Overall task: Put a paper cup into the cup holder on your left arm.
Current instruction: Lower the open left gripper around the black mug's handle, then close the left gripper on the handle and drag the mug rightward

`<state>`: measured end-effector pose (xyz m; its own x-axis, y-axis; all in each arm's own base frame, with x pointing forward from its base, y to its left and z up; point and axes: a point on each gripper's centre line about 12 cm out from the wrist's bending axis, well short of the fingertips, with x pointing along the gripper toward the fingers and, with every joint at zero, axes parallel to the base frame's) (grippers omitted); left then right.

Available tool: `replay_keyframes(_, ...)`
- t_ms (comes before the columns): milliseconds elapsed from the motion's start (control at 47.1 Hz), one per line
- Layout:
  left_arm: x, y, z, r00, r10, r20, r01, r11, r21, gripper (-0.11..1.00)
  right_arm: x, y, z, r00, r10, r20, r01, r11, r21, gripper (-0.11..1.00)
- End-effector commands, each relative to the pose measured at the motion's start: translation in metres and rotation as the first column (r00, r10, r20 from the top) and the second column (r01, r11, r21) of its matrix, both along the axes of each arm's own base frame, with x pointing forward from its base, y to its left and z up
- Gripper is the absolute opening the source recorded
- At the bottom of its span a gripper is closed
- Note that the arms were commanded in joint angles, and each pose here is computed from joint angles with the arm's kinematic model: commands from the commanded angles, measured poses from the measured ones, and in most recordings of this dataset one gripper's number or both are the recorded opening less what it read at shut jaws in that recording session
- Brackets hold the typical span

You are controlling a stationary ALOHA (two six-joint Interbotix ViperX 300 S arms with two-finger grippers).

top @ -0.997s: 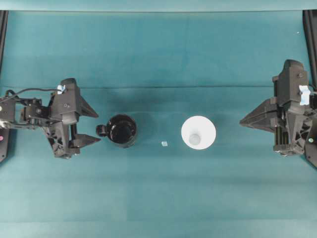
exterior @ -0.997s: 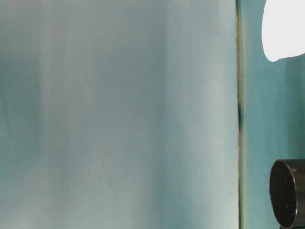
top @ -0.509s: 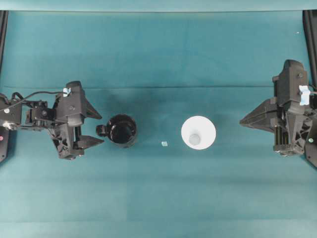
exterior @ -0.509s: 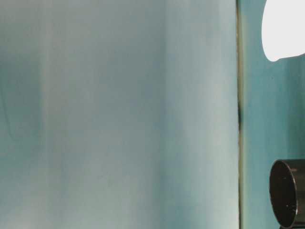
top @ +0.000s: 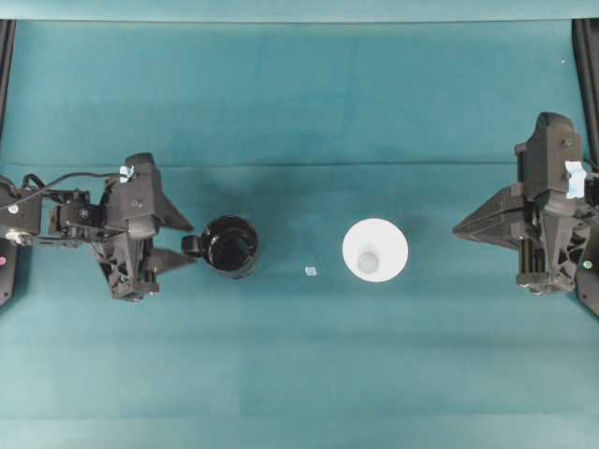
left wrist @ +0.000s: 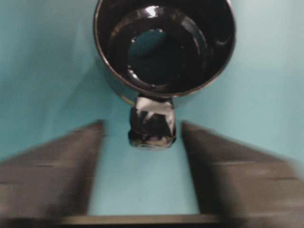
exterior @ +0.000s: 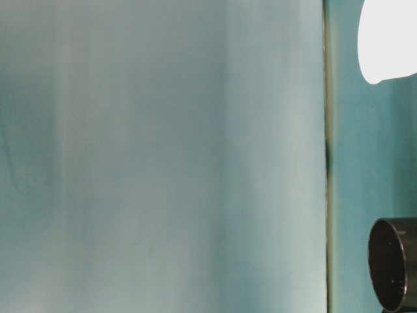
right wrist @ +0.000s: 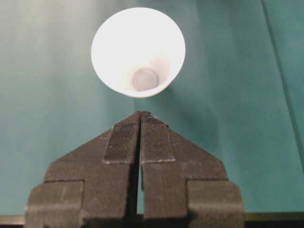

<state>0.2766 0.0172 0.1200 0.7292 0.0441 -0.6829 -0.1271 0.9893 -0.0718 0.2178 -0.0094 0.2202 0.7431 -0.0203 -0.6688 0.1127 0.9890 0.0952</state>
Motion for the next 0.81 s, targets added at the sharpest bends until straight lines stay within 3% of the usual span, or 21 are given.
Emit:
replay_keyframes(0, 0.0030, -0.0012, 0.0032, 1.000, -0.011, 0.019, 0.011, 1.000, 0.008, 0.38, 0.0045, -0.0005, 0.0106, 0.999, -0.007, 0.032, 0.007, 1.000, 0.006, -0.01)
replay_keyframes(42, 0.0026, -0.0012, 0.0033, 1.000, -0.016, 0.021, 0.015, 1.000, 0.012, 0.30, 0.0045, -0.0005, 0.0106, 0.999, -0.007, 0.032, 0.007, 1.000, 0.006, -0.01)
replay_keyframes(785, 0.0064, -0.0058, 0.0077, 0.998, -0.039, 0.058, 0.038, 0.999, 0.022, 0.30, 0.0042, -0.0004, 0.0100, 0.999, -0.007, 0.031, 0.007, 1.000, 0.006, -0.01)
